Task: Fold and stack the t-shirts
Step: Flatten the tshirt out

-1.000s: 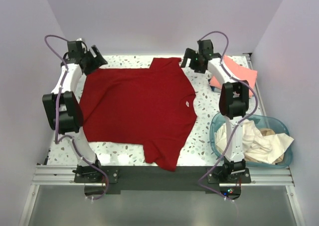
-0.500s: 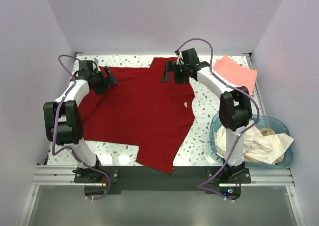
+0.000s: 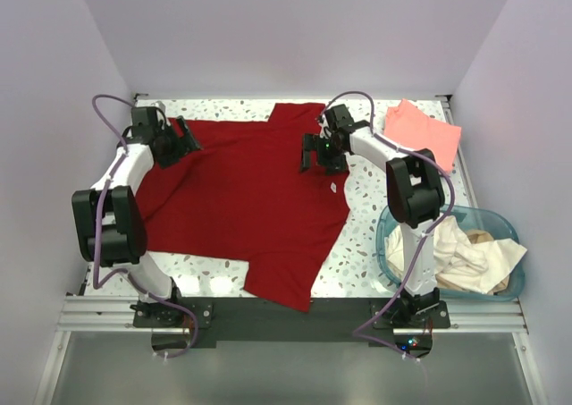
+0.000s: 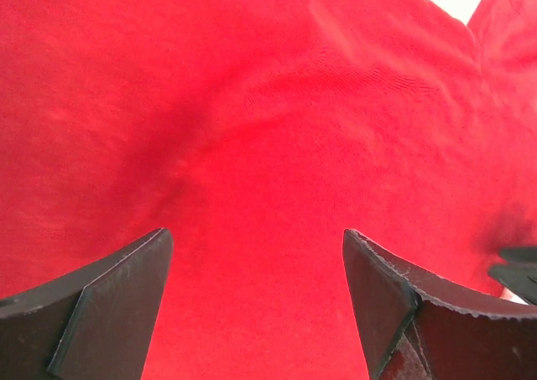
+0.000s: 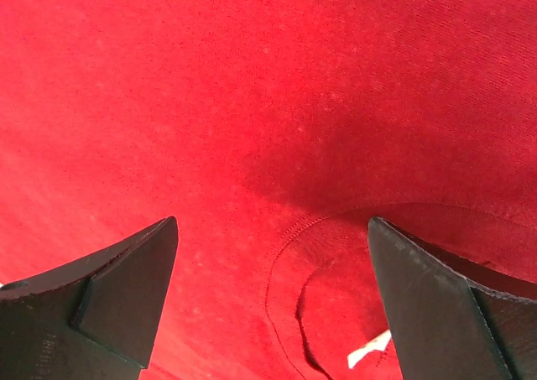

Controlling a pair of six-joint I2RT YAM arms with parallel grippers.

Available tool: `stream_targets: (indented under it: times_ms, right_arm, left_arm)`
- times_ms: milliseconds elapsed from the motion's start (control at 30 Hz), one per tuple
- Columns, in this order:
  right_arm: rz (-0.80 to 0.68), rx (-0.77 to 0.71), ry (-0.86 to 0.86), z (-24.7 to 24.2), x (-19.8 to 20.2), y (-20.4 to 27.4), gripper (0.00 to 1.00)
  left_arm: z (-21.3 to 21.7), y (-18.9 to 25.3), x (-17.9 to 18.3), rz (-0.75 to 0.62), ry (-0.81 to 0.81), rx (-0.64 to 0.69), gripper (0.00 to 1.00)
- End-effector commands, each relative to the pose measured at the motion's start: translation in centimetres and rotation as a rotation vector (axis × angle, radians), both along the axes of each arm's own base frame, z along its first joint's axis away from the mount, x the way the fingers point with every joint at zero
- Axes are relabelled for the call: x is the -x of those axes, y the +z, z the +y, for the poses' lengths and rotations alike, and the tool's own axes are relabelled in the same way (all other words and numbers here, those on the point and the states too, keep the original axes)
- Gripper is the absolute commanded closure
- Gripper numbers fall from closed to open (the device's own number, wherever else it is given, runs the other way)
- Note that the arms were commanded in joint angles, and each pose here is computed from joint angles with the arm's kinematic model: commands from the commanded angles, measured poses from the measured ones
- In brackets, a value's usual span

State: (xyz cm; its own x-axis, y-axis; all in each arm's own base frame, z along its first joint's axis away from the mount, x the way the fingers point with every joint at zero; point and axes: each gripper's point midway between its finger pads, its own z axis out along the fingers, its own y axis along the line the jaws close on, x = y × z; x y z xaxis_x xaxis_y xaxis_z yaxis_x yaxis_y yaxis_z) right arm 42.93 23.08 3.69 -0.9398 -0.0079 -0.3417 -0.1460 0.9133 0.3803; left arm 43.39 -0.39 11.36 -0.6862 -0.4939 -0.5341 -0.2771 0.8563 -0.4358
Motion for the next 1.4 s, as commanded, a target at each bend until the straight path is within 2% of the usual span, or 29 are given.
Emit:
stream_targets:
  times_ms: [0,333,533,700,833,900,967,1133,1367]
  right_arm:
    - [0.067,0.097,-0.001,-1.9,1.6,-2.5,0.01]
    - [0.155,0.204,-0.100,-6.3,1.6,-4.7,0.01]
    - [0.162,0.227,-0.183,-9.6,0.3,-4.4,0.01]
    - [0.149,0.240,-0.217,-11.4,-1.1,-3.8,0.01]
    - [0.150,0.225,-0.207,-11.1,-1.6,-3.7,0.01]
    - [0.157,0.228,-0.203,-11.0,-1.7,-3.8,0.01]
    - [0.159,0.235,-0.200,-11.1,-1.9,-4.0,0.01]
    - [0.176,0.250,-0.198,-11.2,-1.8,-4.3,0.01]
    - [0.191,0.246,-0.199,-11.1,-2.0,-4.6,0.01]
  left_arm:
    - [1.8,3.1,-1.0,-0.082,0.007,-0.083,0.13]
    - [2.6,-1.1,0.4,0.045,0.003,-0.133,0.13]
    - [3.2,0.0,-1.2,-0.003,0.012,-0.160,0.12]
    - [4.4,1.3,-4.6,-0.054,0.041,-0.195,0.15]
    - [5.6,3.4,-9.0,-0.166,0.067,-0.239,0.25]
    - [5.8,2.1,-10.6,-0.161,0.060,-0.241,0.31]
    - [5.9,3.2,-12.8,-0.215,0.054,-0.239,0.36]
    - [6.6,0.6,-16.3,-0.244,0.064,-0.261,0.48]
    - [7.2,-1.7,-19.0,-0.248,0.071,-0.312,0.50]
